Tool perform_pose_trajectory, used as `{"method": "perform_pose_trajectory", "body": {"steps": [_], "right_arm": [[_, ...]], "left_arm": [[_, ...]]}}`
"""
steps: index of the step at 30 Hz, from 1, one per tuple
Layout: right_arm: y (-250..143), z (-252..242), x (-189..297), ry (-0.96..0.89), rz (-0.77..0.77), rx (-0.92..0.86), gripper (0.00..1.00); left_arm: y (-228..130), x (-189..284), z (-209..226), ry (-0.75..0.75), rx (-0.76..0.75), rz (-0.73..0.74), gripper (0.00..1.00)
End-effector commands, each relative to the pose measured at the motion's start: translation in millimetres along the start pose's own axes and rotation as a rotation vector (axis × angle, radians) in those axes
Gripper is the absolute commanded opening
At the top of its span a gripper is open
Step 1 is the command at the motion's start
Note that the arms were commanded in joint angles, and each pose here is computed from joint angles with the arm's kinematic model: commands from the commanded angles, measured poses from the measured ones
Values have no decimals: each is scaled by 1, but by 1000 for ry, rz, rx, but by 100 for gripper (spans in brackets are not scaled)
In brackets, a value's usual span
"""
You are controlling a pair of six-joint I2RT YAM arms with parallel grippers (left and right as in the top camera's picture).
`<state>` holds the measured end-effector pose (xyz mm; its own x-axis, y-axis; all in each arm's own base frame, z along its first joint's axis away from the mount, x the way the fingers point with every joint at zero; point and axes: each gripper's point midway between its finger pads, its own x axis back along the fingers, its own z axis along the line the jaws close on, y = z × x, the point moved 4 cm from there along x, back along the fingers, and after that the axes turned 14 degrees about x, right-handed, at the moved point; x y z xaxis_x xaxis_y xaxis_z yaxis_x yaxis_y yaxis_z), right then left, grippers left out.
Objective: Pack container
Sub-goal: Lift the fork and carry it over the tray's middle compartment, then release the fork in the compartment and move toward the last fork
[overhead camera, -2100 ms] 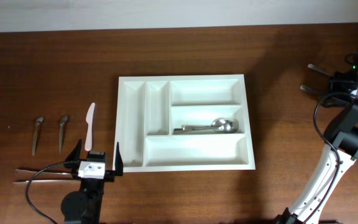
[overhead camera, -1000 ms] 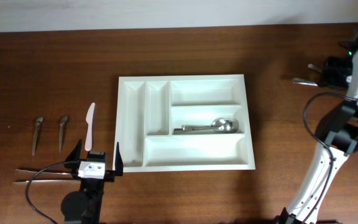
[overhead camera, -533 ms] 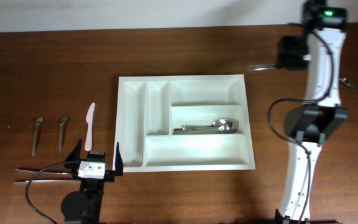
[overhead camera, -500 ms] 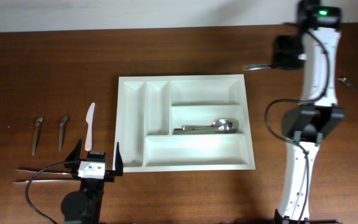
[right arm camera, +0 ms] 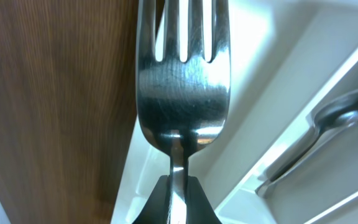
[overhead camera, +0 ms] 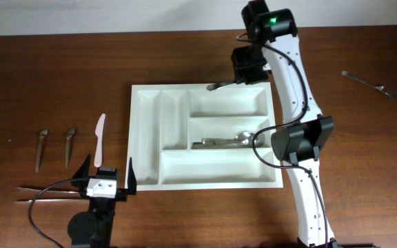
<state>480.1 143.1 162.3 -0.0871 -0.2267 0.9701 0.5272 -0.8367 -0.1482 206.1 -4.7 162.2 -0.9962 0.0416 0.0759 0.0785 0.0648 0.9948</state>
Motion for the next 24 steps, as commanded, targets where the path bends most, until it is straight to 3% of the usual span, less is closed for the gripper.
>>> {"method": "perform_pose_trajectory", "body": {"steps": [1,16,21,24], "right_arm": [[-4,0,20,18,-61,-37,6],[-5,-25,-23,-158,-15,-141,13],[0,-26,-26,-163,-28,-150,44],[11,-25,-24,-152,-59,-128,55]], "left_arm": [[-2,0,2,13,-16,-2,99],[-2,0,2,12,-16,-2,99],[-2,0,2,12,-16,-2,99],[-2,0,2,12,-16,-2,99]]}}
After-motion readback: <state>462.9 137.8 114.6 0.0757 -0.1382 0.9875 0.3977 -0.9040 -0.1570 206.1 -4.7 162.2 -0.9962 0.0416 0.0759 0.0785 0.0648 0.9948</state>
